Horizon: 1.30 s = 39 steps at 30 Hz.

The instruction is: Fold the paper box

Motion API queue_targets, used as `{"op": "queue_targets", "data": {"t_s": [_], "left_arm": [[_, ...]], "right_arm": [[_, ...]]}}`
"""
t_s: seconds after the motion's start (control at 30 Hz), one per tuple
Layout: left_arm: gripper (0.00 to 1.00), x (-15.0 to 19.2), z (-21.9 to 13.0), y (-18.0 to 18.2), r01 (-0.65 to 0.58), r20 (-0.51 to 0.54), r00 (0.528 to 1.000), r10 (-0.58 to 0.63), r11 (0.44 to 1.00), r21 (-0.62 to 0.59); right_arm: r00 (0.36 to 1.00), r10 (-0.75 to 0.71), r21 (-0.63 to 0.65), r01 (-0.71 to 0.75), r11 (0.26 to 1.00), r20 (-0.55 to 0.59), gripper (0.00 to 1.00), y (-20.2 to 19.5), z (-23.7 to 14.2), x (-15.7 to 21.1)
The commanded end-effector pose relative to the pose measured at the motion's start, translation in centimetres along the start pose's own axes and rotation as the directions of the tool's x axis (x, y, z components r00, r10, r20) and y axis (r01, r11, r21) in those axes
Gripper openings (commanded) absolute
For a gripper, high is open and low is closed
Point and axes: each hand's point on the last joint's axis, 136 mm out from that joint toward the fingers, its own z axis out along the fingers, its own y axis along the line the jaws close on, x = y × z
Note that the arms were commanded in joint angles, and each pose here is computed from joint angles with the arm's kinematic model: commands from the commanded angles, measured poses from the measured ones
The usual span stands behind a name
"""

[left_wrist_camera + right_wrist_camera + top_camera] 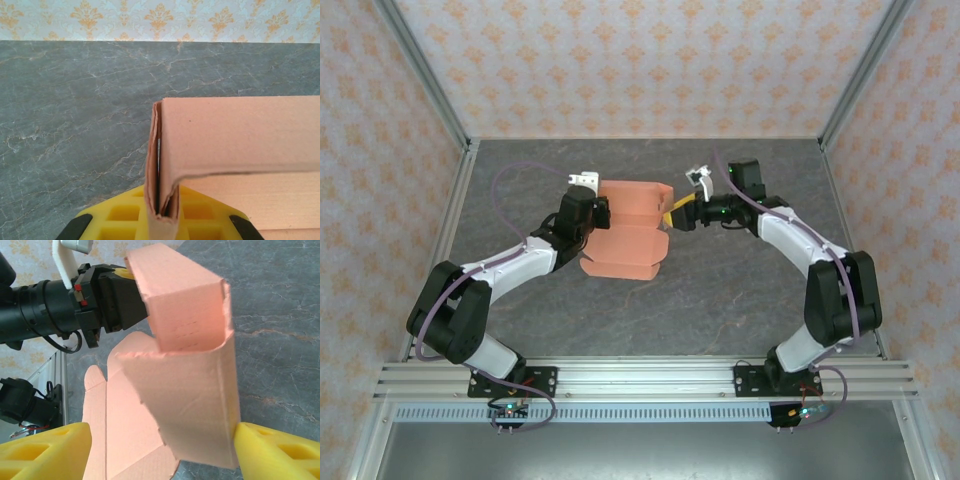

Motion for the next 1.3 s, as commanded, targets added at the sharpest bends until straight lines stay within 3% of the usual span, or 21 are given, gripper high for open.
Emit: {"op": "queue_targets", "data": {"t_s": [0.0,0.3,0.4,0.6,0.77,1.27], "left_arm": [[0.0,-1.6,-0.1,0.0,0.025,0.029,0.999,-0.025,1.0,-0.003],[0.0,-1.7,-0.3,-0.1,0.027,0.03,0.999,-0.027,1.0,0.005],[0.0,-1.7,-0.3,0.1,0.021,0.027,0.999,-0.02,1.0,-0.004],[0.0,-1.7,-0.4,0.1,0.02,0.031,0.999,-0.02,1.0,-0.002],[0.0,-1.9,-0.5,0.0,0.023,0.037,0.999,-0.023,1.0,0.003],[0.0,-2.2,-0.8,0.0,0.027,0.037,0.999,-0.027,1.0,0.007]], "right_arm": [[0.998,-0.053,-0.032,0.054,0.998,0.036,0.73,1.4,-0.7,-0.9],[0.999,-0.04,0.003,0.04,0.999,0.028,0.51,-0.7,0.2,-2.2],[0.999,-0.044,0.042,0.044,0.998,0.002,0.51,-1.0,-0.2,-1.6],[0.997,-0.029,0.166,0.016,0.986,0.076,0.57,-3.1,-3.2,-1.3],[0.998,-0.012,0.176,0.001,0.984,0.063,0.59,-4.5,-3.1,-1.5],[1.0,-0.026,-0.024,0.026,0.999,-0.015,0.55,-2.4,1.1,-2.1]]}}
